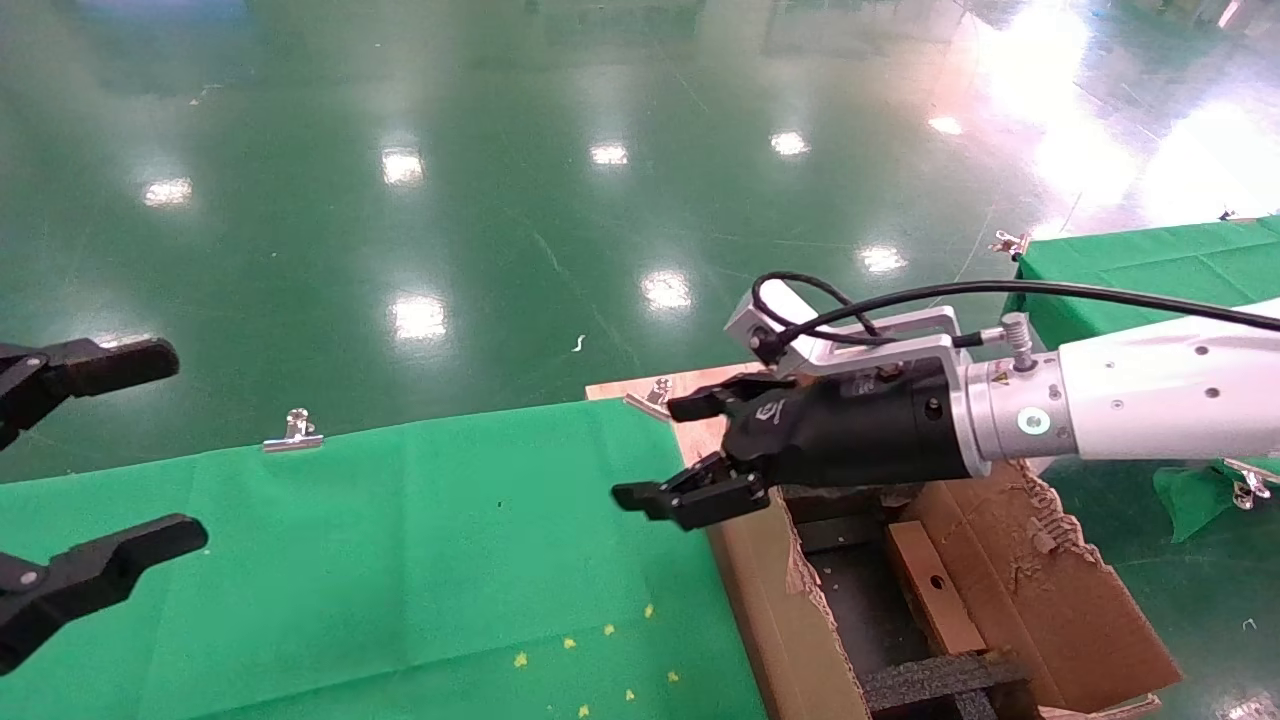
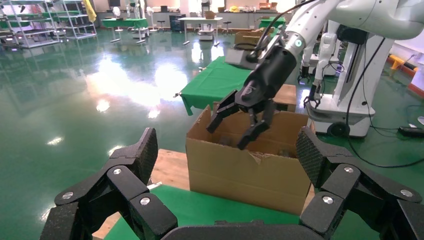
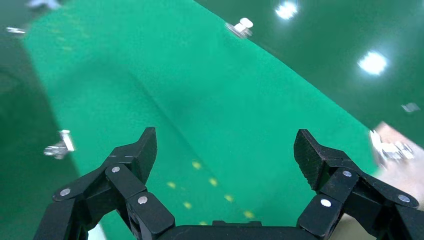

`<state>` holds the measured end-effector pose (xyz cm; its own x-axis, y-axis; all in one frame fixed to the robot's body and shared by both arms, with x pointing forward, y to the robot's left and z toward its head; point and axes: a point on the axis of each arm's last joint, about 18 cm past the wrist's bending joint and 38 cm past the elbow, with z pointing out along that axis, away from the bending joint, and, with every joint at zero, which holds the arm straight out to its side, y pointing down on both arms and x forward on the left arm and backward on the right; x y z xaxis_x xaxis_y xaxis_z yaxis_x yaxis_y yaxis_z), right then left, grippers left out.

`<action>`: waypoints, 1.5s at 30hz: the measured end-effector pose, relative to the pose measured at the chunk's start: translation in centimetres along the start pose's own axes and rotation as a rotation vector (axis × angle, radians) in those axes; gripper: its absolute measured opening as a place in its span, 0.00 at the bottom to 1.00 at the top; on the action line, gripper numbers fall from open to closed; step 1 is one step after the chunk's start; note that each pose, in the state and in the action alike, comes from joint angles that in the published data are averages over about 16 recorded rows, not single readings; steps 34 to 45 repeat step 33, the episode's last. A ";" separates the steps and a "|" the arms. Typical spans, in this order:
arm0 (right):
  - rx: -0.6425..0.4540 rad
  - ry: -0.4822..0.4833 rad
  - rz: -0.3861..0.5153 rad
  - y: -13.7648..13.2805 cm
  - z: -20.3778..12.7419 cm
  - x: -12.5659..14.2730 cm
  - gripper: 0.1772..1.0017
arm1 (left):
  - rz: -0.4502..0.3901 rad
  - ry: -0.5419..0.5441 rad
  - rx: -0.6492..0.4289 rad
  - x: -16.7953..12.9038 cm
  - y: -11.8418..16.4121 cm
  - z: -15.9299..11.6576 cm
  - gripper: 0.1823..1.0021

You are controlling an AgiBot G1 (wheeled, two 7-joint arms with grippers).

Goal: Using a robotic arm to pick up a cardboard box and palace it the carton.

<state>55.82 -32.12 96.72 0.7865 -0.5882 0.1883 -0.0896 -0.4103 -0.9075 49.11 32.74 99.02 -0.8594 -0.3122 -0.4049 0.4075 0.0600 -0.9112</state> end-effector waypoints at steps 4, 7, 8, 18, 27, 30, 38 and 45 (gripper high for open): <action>0.059 -0.075 -0.048 -0.4 -0.2 -1.3 1.00 | 0.000 0.000 0.000 0.0 0.0 0.0 1.00; 0.110 -0.129 -0.088 -0.8 -0.4 -2.2 1.00 | 0.000 0.000 0.000 0.0 0.0 0.0 1.00; 0.128 -0.146 -0.102 -0.9 -0.6 -2.6 1.00 | 0.000 0.000 0.000 0.0 0.0 0.0 1.00; 0.335 -0.285 -0.255 -1.9 -2.5 -5.4 1.00 | 0.000 0.000 0.000 0.0 0.0 0.0 1.00; 0.502 -0.346 -0.369 -2.3 -4.5 -7.1 1.00 | 0.000 0.000 0.000 0.0 0.0 0.0 1.00; 0.529 -0.353 -0.387 -2.3 -4.9 -7.3 1.00 | 0.000 0.000 0.000 0.0 0.0 0.0 1.00; 0.549 -0.358 -0.400 -2.4 -5.2 -7.5 1.00 | 0.000 0.000 0.000 0.0 0.0 0.0 1.00; 0.549 -0.358 -0.400 -2.4 -5.2 -7.5 1.00 | 0.000 0.000 0.000 0.0 0.0 0.0 1.00</action>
